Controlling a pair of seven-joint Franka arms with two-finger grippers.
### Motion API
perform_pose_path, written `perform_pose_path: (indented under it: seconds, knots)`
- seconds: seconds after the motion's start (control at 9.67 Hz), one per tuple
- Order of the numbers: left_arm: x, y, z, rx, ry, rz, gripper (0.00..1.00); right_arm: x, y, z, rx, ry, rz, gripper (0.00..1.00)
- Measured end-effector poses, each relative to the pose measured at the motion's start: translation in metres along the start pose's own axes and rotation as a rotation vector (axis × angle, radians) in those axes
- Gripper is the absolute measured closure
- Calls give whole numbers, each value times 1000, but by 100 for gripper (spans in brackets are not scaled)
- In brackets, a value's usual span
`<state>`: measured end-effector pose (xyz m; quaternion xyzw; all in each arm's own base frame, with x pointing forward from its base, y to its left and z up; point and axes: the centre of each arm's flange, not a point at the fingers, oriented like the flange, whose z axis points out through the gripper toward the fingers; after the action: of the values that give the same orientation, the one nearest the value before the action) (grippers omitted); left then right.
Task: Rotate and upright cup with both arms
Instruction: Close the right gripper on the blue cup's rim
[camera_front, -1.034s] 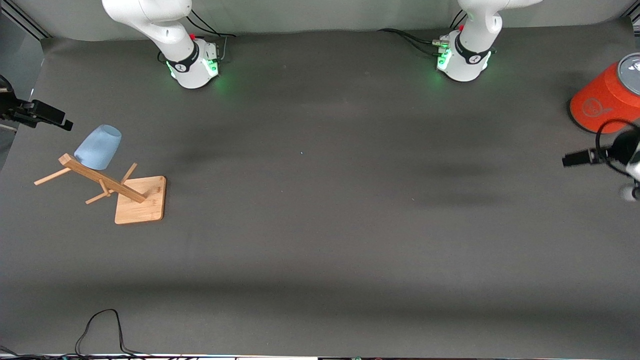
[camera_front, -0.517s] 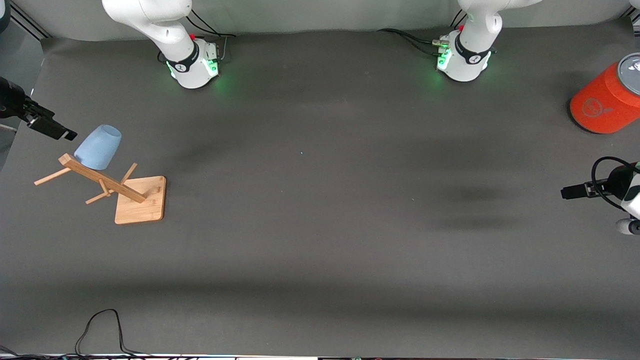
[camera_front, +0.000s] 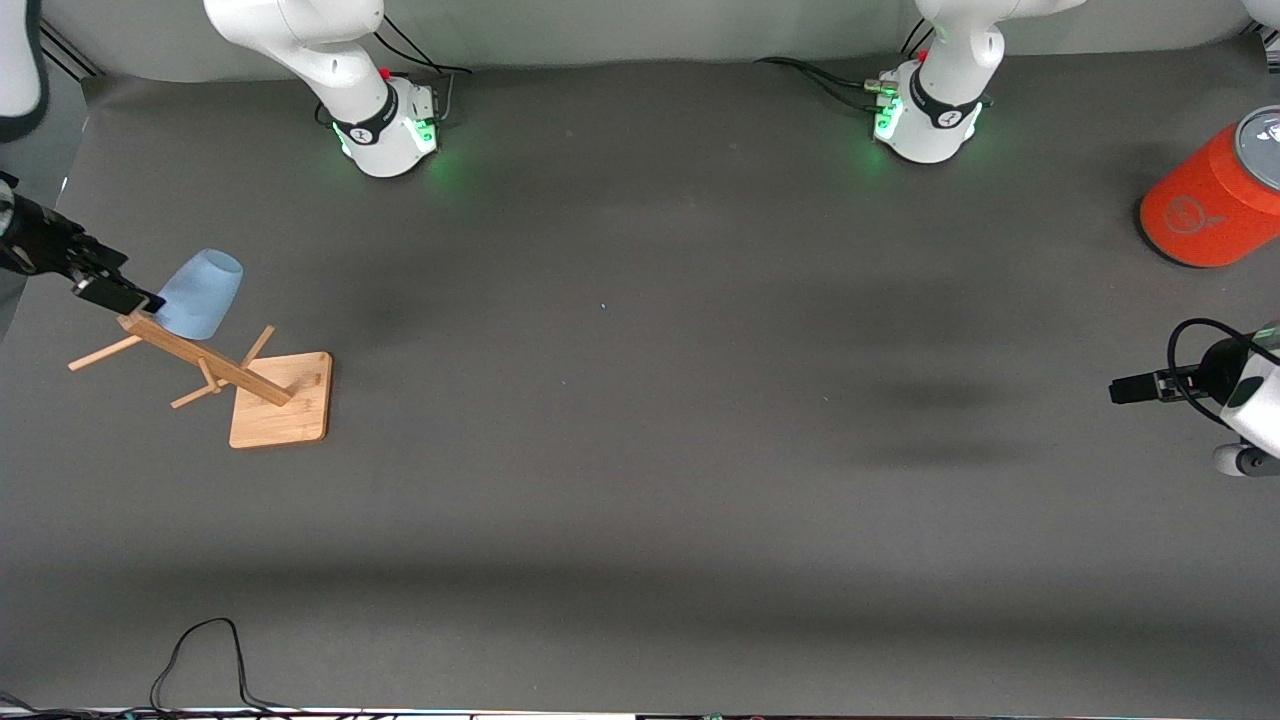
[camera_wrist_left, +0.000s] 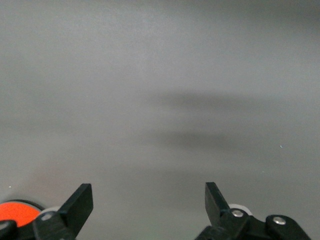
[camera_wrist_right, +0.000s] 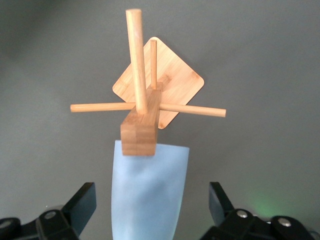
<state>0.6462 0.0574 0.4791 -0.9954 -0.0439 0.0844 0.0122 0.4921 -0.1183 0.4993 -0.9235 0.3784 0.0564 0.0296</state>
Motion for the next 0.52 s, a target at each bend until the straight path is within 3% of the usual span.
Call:
perform_pose_path:
  seconds: [0.52]
  knots:
    - [2,1,10,0,-26,22,0,-4,1,47,15,-25,11,0]
